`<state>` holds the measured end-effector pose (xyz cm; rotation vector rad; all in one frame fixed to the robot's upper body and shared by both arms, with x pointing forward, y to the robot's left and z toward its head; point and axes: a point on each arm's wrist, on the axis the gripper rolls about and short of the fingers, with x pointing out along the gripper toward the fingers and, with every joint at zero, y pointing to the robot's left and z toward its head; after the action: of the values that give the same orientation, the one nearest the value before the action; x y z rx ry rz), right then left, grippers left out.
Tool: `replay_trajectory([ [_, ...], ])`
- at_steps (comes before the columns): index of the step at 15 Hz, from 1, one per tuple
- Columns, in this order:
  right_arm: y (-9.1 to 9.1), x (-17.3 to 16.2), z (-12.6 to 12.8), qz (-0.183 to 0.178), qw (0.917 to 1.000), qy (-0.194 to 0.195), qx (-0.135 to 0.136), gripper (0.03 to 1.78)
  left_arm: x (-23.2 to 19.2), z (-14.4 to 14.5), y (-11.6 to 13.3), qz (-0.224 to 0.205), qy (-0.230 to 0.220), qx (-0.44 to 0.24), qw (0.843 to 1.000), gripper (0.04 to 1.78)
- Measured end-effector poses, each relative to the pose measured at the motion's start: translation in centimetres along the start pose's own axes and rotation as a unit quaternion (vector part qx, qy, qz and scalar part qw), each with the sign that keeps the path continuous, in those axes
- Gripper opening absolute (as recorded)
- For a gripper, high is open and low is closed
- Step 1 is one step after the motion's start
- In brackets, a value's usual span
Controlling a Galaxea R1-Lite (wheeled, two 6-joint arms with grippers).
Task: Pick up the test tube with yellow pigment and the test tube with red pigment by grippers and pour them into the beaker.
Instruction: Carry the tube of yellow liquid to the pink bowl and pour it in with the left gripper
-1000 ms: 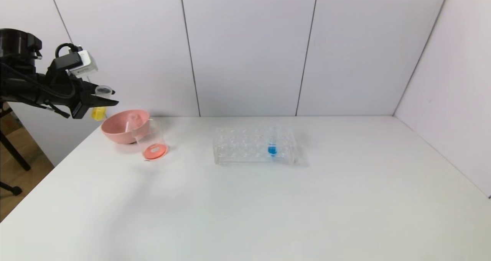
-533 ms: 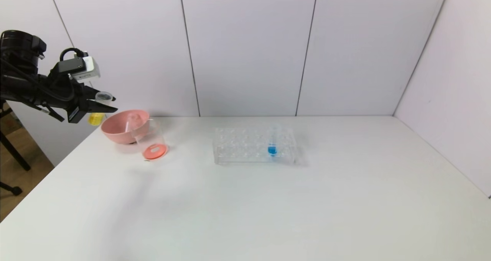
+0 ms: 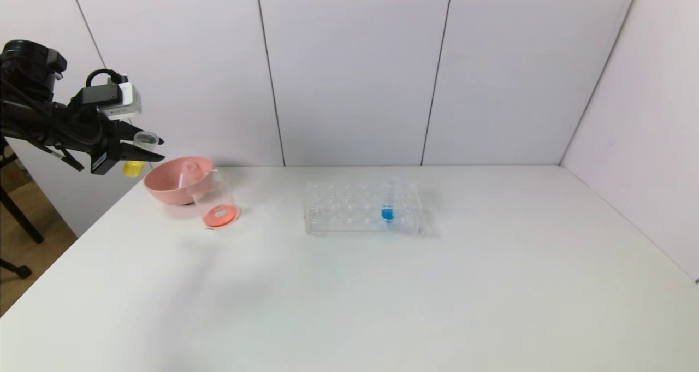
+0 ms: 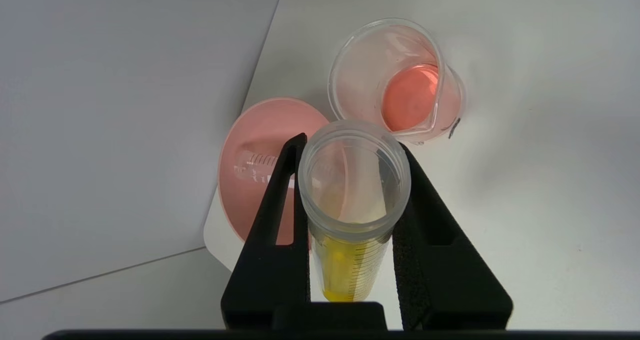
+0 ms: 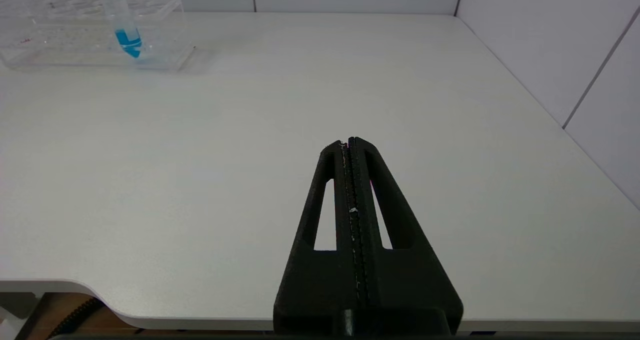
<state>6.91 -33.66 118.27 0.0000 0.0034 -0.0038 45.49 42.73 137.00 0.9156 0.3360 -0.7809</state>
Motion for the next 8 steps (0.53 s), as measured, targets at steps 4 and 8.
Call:
replay_trajectory([
  [4,0.0,0.0,0.0,0.0,1.0,0.0,0.0,0.11,0.41,-0.21,0.56,0.015,0.037,0.007,0.999,0.48],
  [8,0.0,0.0,-0.01,0.0,1.0,0.0,0.0,0.11,0.78,-0.28,0.61,0.016,0.056,0.016,0.998,0.48],
])
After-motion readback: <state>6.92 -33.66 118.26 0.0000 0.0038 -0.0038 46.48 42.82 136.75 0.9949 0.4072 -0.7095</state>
